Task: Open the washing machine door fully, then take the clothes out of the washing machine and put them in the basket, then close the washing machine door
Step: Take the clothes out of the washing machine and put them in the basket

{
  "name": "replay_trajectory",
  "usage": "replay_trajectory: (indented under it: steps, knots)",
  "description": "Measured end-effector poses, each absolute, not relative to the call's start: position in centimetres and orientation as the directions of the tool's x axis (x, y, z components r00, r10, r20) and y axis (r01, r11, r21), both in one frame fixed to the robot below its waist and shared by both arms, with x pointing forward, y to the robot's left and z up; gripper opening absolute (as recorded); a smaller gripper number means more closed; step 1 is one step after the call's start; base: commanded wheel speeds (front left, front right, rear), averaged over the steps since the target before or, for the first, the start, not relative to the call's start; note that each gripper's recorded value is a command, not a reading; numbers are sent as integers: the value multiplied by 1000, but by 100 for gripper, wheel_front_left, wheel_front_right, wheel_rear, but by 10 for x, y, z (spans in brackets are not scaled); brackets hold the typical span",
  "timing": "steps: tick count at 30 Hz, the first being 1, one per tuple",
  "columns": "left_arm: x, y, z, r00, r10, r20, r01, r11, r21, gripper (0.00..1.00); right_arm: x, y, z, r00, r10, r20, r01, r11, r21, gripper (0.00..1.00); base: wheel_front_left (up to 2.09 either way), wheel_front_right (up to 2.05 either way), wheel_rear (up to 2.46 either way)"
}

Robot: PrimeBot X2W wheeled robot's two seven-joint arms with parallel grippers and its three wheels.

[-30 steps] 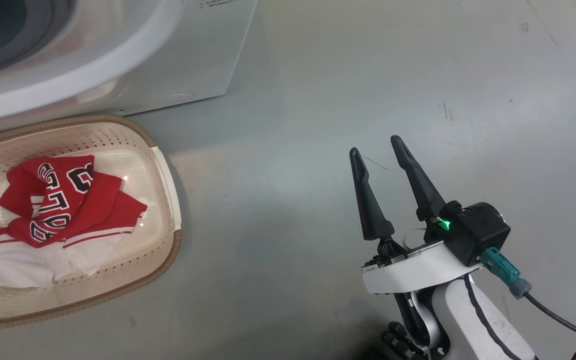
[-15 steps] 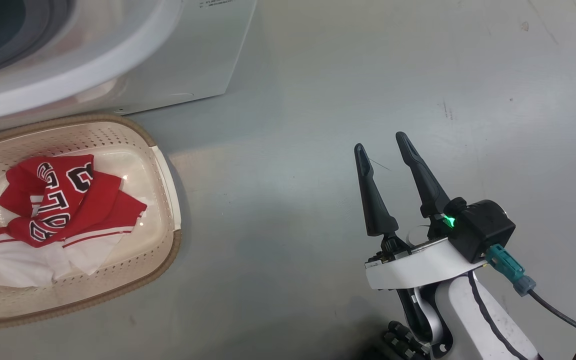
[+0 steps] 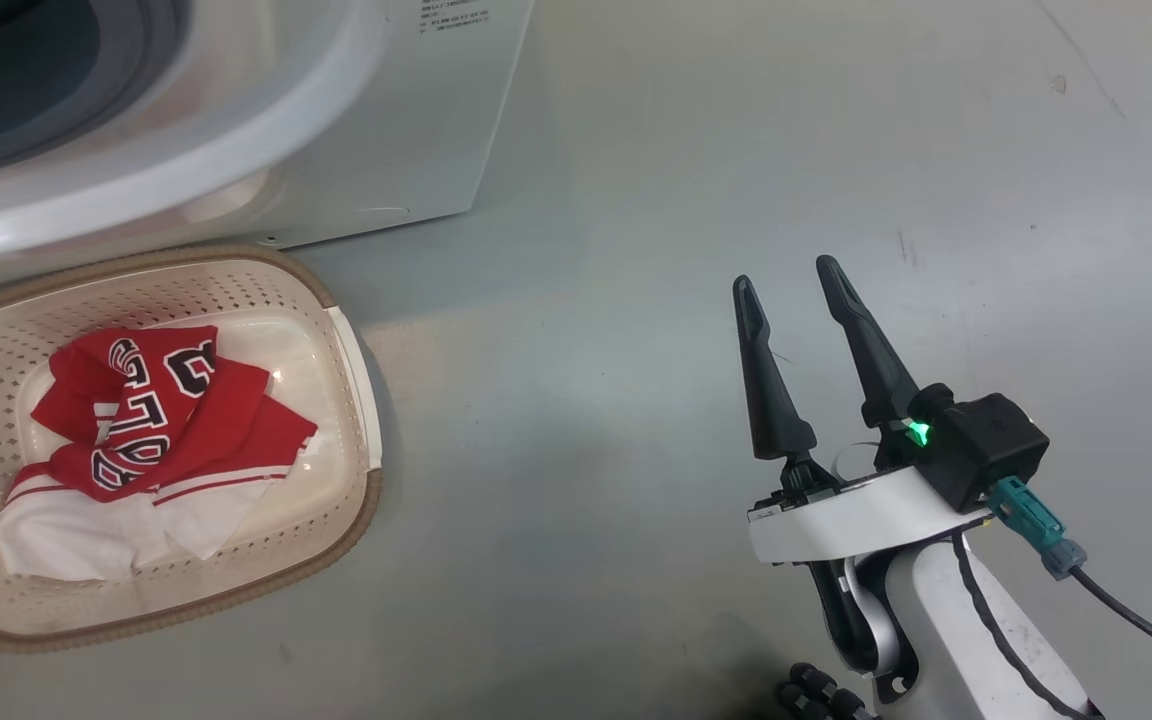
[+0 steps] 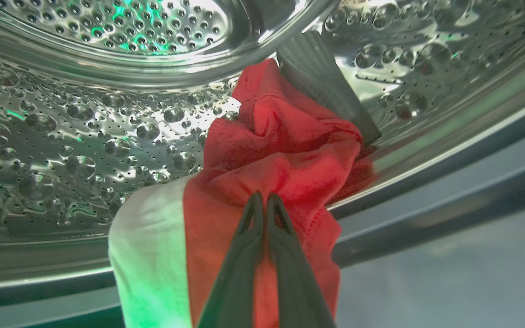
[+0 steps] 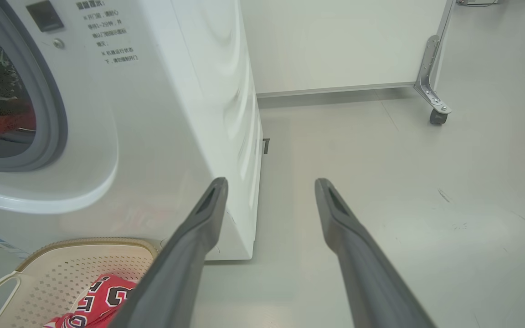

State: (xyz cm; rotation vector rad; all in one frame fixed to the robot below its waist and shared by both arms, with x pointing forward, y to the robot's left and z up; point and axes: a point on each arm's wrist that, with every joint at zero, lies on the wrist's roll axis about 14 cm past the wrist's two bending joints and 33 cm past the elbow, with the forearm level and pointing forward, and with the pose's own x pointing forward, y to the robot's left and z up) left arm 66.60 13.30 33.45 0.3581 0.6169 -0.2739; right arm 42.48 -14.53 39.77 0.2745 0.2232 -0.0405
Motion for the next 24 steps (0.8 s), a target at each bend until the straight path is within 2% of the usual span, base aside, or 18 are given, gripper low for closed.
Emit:
replay_trajectory:
  steps: [12, 24]
  knots:
    - [659, 100, 391, 857, -259, -446, 359, 920, 157, 0, 429, -147, 420, 987, -12, -160, 52, 967, 249, 100, 0, 0, 0]
    - [619, 94, 421, 893, -317, -321, 352, 934, 58, 0, 426, -140, 437, 994, 11, -112, 17, 971, 239, 100, 0, 0, 0]
